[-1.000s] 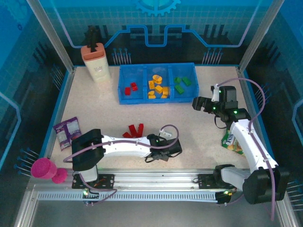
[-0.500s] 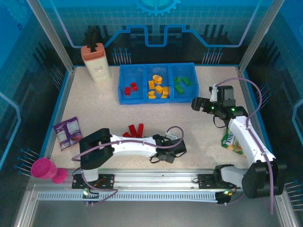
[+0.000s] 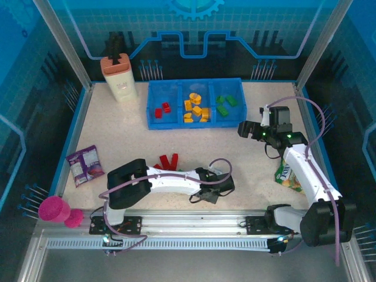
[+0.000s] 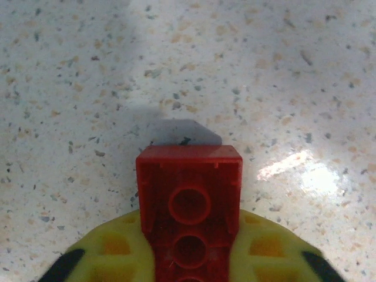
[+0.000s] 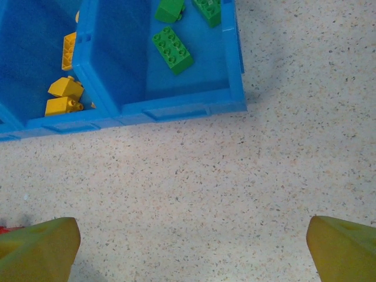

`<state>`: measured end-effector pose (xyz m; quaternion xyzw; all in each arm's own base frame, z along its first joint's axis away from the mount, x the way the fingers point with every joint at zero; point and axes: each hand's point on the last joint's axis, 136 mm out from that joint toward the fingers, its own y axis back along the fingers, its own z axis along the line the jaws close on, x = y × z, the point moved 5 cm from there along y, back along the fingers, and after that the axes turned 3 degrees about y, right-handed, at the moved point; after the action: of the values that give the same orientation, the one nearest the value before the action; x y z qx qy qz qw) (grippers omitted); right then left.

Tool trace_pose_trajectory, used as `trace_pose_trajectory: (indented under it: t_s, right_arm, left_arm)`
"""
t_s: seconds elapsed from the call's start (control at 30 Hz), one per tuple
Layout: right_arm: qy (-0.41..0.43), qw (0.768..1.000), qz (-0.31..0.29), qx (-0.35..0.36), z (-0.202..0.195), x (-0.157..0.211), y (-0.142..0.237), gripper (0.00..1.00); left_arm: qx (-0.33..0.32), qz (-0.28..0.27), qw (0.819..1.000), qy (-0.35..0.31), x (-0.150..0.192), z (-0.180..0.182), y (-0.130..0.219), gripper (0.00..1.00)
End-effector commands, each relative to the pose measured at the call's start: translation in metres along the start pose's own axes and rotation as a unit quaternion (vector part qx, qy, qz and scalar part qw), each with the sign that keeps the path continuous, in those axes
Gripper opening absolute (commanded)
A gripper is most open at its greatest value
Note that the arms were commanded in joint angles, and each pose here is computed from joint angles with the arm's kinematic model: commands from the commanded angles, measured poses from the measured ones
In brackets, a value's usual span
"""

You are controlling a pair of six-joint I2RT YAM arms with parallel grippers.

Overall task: Sort the legos into containers by color
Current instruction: Pick up the lego from the middle-left of the table, then place the lego in the container.

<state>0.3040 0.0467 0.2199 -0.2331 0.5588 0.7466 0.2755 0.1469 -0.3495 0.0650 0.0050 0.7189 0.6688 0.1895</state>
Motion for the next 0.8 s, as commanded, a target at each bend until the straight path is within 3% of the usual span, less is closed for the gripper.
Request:
trace_pose_trajectory:
  t_s: [0.0, 0.13, 0.23, 0.4, 0.57, 0.67, 0.77]
  right_arm:
    - [0.016, 1.0, -0.008, 0.002, 0.004, -0.005, 0.002, 1.0]
    - [0.024, 1.0, -0.003, -0.004, 0.006, -0.003, -0.001, 1.0]
    - [0.031, 0.999, 0.004, -0.019, 0.01, -0.002, -0.003, 1.0]
    - [0.045, 0.998, 0.008, -0.03, 0.015, 0.003, -0.004, 1.0]
    - [0.079, 0.994, 0.011, -0.075, 0.036, 0.007, -0.007, 1.0]
    - [0.121, 0.99, 0.018, -0.073, 0.052, 0.013, -0.012, 1.0]
    - [0.164, 0.983, 0.03, -0.071, 0.071, 0.022, -0.019, 1.0]
  left_arm:
    - [-0.036, 0.01, 0.999, 0.008, 0.001, 0.016, -0.01, 0.08]
    - [-0.024, -0.036, 0.998, 0.036, -0.035, 0.042, 0.02, 0.07]
    - [-0.016, -0.102, 0.993, 0.054, -0.084, 0.078, 0.069, 0.07]
    - [-0.037, -0.242, 0.966, 0.079, -0.167, 0.151, 0.142, 0.11]
    - [-0.062, -0.315, 0.938, 0.129, -0.243, 0.214, 0.163, 0.11]
    - [-0.072, -0.331, 0.927, 0.163, -0.283, 0.247, 0.162, 0.11]
    - [-0.068, -0.314, 0.927, 0.193, -0.314, 0.277, 0.145, 0.12]
